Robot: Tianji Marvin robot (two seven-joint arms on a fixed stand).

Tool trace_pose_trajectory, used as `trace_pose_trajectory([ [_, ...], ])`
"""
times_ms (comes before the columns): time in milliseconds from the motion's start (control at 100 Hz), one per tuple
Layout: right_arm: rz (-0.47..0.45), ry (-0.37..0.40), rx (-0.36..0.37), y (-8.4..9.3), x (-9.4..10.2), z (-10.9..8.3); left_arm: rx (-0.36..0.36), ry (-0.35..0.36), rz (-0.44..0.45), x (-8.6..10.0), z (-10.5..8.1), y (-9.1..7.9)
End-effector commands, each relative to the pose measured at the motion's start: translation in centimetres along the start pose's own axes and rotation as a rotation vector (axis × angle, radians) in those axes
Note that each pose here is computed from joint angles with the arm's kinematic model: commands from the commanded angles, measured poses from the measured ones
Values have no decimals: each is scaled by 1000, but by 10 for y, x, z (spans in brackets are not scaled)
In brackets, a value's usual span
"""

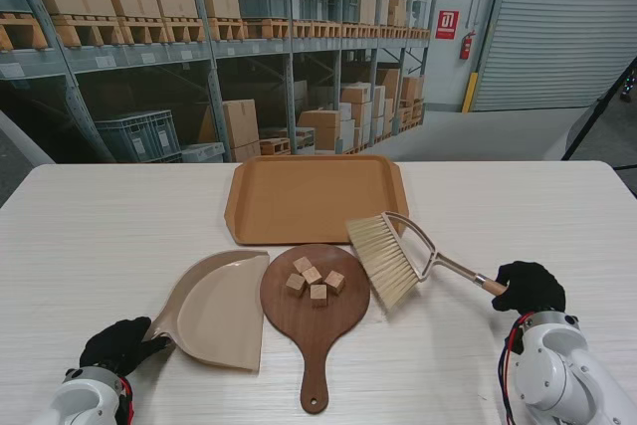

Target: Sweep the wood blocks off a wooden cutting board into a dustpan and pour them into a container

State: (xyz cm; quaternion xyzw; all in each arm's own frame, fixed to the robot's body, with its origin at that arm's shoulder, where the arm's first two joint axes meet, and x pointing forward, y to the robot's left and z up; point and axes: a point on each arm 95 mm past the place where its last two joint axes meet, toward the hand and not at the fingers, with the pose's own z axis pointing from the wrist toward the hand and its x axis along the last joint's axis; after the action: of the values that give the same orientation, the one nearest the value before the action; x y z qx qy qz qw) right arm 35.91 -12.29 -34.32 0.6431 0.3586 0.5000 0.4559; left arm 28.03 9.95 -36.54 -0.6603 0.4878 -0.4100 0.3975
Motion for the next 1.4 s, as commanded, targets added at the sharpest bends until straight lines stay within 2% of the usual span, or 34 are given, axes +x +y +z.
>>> trace_pose_trajectory([
  [0, 0, 11, 19, -4, 4, 0, -19, 9, 0, 3, -2, 2],
  [430, 1, 75, 70, -23, 23, 5, -20, 8, -7, 6, -6, 1],
  [700, 32, 101, 95, -32, 39, 7, -29, 9, -11, 8, -7, 2],
  [1110, 79, 128, 141, -48, 70, 15, -37, 13, -17, 10, -7, 2],
  [1390, 104, 150, 149, -51, 95, 24, -41, 16, -17, 11, -7, 1],
])
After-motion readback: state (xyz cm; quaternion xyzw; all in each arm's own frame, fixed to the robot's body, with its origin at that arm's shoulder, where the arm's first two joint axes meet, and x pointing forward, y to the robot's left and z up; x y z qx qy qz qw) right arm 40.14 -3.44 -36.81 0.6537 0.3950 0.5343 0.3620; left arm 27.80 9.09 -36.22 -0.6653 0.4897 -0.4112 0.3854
